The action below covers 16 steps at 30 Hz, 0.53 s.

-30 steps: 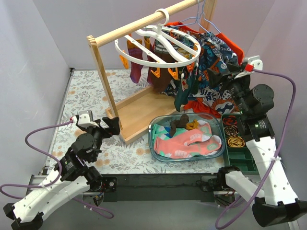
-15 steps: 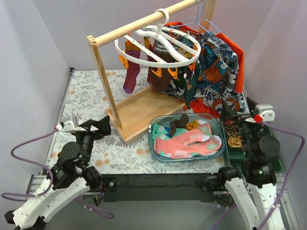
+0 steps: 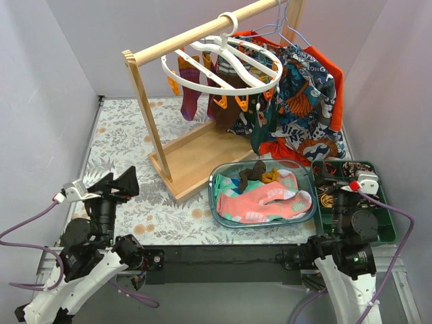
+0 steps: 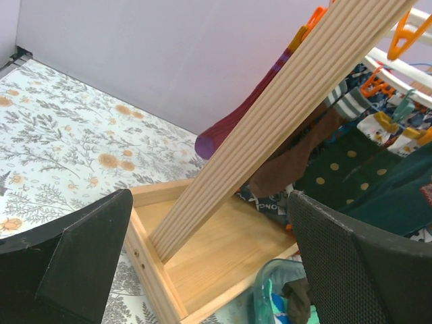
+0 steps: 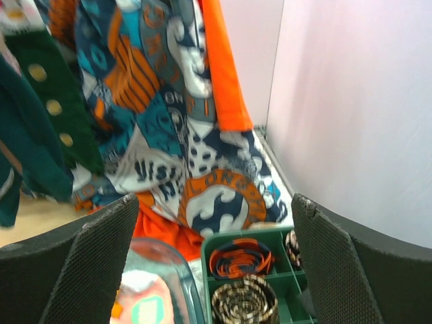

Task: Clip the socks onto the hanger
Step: Reset both arms

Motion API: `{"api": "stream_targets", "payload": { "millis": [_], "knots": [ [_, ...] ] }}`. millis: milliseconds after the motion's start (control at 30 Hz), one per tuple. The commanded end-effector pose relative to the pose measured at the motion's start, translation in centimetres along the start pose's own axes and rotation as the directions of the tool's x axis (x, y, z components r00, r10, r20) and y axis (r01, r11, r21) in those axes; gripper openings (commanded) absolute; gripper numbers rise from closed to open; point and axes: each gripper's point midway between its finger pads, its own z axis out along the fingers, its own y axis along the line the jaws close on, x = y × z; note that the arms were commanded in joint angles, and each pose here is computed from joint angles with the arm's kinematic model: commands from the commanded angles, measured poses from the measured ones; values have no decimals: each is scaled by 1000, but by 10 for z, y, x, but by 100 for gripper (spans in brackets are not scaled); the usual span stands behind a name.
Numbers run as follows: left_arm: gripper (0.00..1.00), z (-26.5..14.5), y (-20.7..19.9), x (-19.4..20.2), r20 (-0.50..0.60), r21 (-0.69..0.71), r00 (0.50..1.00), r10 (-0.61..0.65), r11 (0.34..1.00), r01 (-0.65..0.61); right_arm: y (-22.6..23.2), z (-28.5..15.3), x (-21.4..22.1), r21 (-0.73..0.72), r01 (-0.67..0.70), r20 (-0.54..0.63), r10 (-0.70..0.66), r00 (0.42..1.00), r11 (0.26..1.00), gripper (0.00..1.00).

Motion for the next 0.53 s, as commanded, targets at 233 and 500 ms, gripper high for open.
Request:
{"api": "stream_targets", "payload": {
  "millis": [233, 500],
  "knots": [
    [98, -7, 13, -7, 37, -18, 999, -13, 1000, 13, -6, -4, 12, 34, -13, 35, 12, 999, 999, 98],
    [98, -7, 15, -7, 43, -30, 999, -16, 999, 18, -6, -4, 14, 35, -19, 42, 18, 999, 999, 98]
  ]
}}
